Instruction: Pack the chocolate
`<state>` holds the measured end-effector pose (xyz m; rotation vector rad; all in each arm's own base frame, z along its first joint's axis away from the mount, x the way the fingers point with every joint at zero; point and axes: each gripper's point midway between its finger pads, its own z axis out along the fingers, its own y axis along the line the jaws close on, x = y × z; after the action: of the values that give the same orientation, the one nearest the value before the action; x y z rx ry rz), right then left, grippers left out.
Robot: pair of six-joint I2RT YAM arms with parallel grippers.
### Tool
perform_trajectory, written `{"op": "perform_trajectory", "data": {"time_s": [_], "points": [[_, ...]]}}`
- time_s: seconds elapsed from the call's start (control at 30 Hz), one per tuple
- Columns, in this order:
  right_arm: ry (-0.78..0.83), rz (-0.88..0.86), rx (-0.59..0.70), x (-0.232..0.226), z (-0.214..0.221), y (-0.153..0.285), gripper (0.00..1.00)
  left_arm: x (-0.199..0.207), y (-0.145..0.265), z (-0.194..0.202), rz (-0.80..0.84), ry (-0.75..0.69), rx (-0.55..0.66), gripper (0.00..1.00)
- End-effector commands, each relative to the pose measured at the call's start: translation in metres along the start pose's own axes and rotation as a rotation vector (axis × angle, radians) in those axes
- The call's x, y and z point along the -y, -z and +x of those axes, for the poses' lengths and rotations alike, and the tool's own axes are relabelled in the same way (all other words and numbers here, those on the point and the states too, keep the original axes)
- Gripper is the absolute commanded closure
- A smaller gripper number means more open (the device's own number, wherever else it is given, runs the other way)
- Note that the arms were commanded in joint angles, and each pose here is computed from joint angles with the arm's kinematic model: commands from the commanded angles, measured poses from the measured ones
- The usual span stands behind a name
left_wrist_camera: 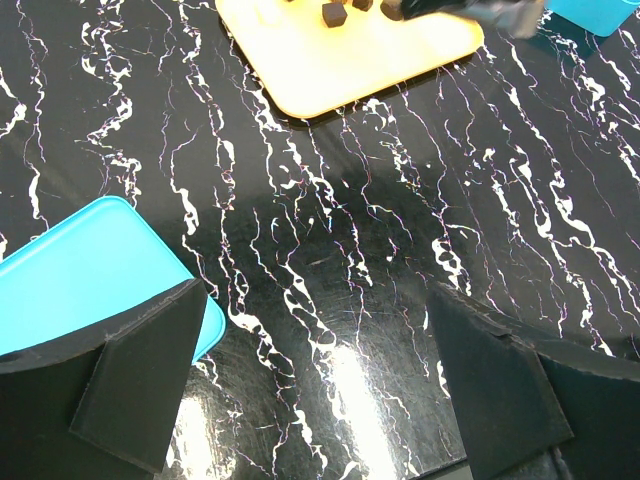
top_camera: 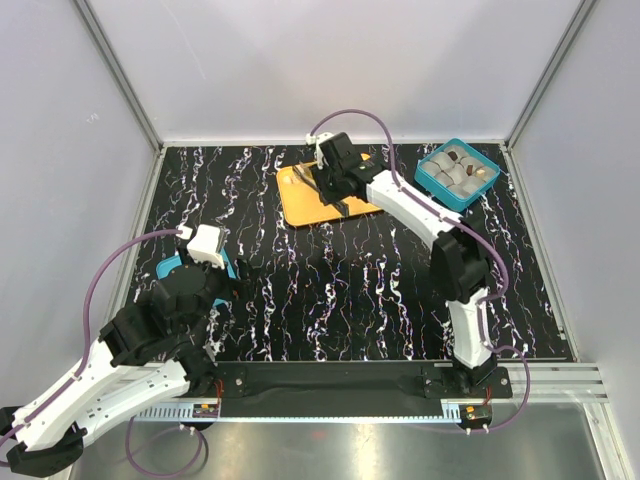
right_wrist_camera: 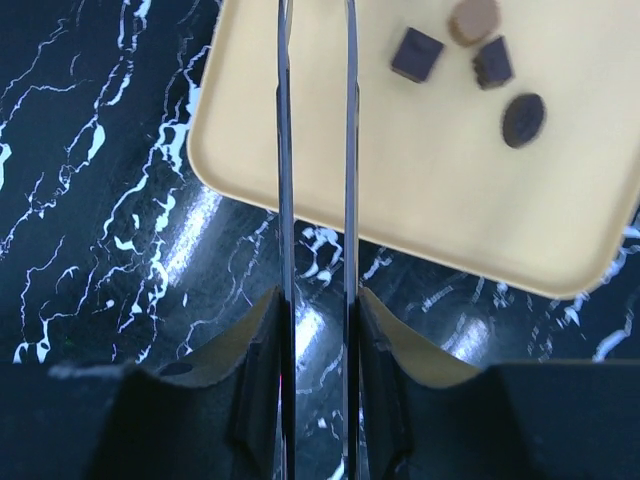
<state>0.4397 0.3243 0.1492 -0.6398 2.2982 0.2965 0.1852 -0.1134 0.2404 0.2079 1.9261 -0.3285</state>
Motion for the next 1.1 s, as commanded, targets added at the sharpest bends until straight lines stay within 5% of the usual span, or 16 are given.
{"op": "perform_trajectory", "data": {"time_s": [0.0, 0.47, 1.07], "points": [[-0.087, 0.120, 0.044, 0.038, -0.017, 0.047, 0.80, 0.002, 0.001, -0.012, 0.011, 0.020, 0.049, 0.01], [-0.514, 0.468, 0.026, 0.243, 0.051, 0.130, 0.79, 0.003, 0.001, -0.011, 0.014, 0.023, 0.048, 0.01], [-0.604, 0.543, 0.006, 0.318, 0.055, 0.109, 0.75, 0.001, 0.000, -0.010, 0.001, 0.023, 0.042, 0.01]]}}
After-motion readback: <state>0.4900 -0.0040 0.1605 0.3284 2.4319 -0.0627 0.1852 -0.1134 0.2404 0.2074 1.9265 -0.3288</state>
